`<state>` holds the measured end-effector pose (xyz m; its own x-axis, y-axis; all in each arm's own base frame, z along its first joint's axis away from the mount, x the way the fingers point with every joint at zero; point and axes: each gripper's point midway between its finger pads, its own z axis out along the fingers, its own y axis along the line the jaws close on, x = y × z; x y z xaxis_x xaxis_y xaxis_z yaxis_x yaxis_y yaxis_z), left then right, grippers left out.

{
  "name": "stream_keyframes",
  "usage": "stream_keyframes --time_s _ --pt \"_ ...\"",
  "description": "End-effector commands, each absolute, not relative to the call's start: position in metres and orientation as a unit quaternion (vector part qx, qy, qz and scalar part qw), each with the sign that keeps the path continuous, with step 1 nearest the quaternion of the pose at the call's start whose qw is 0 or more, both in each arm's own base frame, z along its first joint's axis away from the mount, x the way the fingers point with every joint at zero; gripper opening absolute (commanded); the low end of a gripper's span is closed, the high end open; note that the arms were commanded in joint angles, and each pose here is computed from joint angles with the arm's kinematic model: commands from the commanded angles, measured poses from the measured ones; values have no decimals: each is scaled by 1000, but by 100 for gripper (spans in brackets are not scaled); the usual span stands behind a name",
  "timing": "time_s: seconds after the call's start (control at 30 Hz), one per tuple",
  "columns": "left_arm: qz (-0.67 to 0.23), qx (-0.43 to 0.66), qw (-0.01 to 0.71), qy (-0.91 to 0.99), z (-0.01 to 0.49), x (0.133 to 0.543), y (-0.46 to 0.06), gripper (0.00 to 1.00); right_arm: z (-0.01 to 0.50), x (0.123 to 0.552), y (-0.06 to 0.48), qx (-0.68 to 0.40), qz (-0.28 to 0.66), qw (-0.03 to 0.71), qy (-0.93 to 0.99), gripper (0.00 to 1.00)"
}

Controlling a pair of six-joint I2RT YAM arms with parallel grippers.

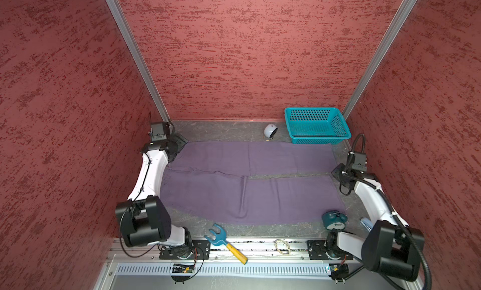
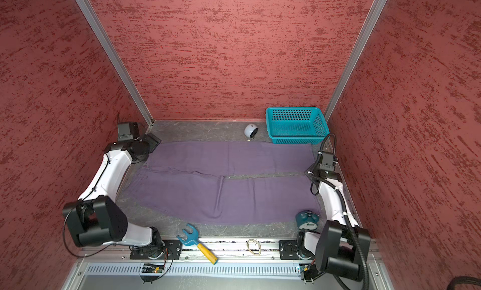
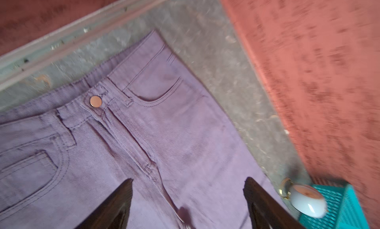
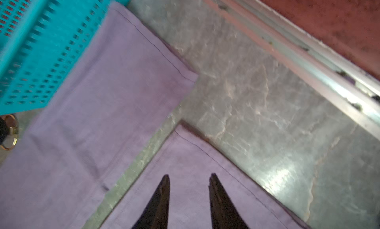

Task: Fold and stack the trousers
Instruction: Smooth out the trousers at the center of the table.

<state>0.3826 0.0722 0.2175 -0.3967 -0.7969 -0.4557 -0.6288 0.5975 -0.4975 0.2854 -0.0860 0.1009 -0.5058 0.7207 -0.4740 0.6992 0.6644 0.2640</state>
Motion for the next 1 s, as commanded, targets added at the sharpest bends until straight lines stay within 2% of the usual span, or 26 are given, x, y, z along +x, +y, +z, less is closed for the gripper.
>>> stream_keyframes --time_s 0.0,0.17,0.4,0.83,0.97 --pt "-115 -420 334 836 220 359 69 85 87 264 -77 427 30 256 867 39" --pt "-123 -425 323 837 214 333 72 85 66 245 -70 442 43 237 864 42" --pt "-147 -429 295 841 190 314 66 85 42 229 -68 453 42 209 866 40" --pt "-167 -440 286 834 181 298 71 85 -7 227 -88 494 42 148 856 37" --pt "-167 -442 279 836 176 295 70 85 -7 233 -98 515 52 145 843 38"
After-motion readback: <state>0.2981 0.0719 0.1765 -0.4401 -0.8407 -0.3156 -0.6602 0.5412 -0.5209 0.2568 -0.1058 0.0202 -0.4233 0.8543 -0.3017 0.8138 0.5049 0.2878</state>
